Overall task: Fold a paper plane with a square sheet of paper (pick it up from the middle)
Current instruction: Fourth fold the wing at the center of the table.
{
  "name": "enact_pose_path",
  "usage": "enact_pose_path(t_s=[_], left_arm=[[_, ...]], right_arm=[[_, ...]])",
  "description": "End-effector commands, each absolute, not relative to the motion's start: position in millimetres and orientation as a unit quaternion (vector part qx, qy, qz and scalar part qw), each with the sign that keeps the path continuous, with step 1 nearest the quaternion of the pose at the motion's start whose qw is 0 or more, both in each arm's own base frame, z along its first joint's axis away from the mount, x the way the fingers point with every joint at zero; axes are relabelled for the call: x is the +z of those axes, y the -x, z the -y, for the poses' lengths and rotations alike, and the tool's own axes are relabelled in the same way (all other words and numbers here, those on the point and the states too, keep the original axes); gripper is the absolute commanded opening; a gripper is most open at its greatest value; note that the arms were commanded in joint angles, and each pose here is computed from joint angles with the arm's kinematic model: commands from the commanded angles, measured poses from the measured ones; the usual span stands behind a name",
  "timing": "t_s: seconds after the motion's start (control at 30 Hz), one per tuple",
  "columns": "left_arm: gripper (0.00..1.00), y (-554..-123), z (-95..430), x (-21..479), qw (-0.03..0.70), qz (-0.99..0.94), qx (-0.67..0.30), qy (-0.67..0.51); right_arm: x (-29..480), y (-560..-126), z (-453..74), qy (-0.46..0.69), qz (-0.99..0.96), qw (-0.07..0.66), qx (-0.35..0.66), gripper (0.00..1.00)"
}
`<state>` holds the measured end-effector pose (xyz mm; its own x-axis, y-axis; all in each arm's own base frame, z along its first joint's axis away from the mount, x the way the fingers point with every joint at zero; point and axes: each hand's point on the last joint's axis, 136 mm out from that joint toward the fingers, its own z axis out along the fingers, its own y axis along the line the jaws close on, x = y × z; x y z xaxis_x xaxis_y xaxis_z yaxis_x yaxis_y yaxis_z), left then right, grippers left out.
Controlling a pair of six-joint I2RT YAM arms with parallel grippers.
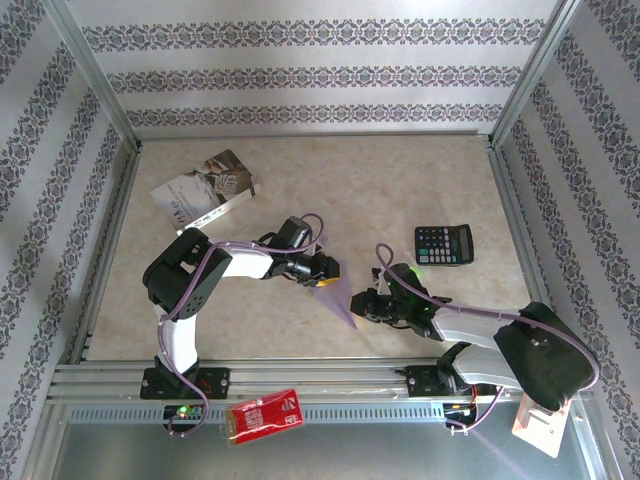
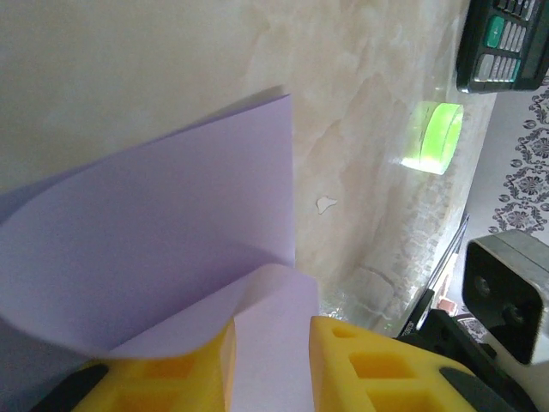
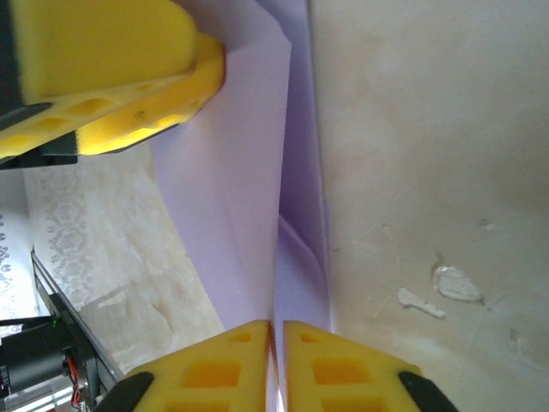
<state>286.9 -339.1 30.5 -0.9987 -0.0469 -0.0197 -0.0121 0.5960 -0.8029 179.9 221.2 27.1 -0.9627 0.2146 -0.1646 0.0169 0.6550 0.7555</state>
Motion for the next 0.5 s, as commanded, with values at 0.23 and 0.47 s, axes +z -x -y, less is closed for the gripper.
enact_pose_path(t_s=[0.23,0.47], left_arm=[[0.28,-284.7,326.4,11.7,0.018,-0.902,-0.431,0.024],[0.28,-283.9,325.3,9.4,0.016,-0.903,-0.430,0.024]], right_arm=[[28.0,-160.1,-222.1,0.010,-0.917,0.126,0.378,0.19],[22.9,-158.3,-217.4,0.009,-0.923,0.129,0.362,0.17]])
